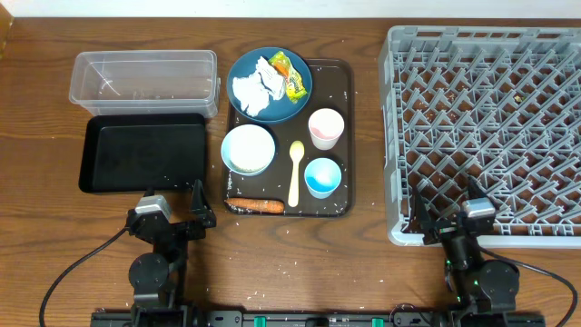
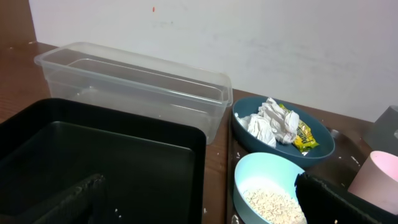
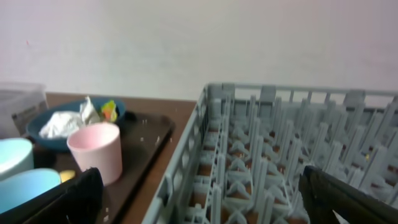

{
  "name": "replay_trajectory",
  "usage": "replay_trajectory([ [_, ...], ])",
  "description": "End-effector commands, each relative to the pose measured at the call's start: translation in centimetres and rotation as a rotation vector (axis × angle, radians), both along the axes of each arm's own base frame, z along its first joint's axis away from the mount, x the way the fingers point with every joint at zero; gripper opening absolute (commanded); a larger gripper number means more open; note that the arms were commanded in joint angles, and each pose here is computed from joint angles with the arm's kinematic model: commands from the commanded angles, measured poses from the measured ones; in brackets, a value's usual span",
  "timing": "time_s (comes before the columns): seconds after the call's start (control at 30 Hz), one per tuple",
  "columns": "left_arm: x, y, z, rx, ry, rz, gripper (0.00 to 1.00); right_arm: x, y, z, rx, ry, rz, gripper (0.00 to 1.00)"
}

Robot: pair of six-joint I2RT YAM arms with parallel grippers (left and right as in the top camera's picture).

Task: Sort waste into correct bins and load items into the dishwasher rack
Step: 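Reach left gripper to blue plate and grasp crumpled white paper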

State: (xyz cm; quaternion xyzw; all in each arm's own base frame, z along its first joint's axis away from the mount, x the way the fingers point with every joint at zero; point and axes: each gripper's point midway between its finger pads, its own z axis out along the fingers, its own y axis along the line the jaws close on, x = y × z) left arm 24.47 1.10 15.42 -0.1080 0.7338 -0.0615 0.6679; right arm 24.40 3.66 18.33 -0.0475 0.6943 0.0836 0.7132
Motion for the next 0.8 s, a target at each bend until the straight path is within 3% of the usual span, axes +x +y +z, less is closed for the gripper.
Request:
replay_trajectory([
  [0.0,0.0,0.1,-0.9,0.024,0.02,0.003,0.98,-0.5,1.7,1.7,0.047,-0.061,0.091,0.99],
  [0.17,0.2,0.1,2.1,0.027,-0.098,0.005,0.98,-1.5,3.0,5.0,0.042,-0.165,0.176,0.99],
  [0.4,-0.4,0.1,8.1,0.029,-0.185,0.006,0.98,-1.8,3.5,9.6,0.026,-0.174,0.211,0.99],
  [0.6,1.5,-0.2,11.9,0.025,-0.047,-0.012,0.98,-0.1,5.1,14.3,-0.046,-0.127,0.29,0.99],
  [0.77,5.1,-1.6,15.8,0.009,0.094,-0.096,0.98,2.9,5.6,16.0,-0.072,0.012,0.306,0.99],
])
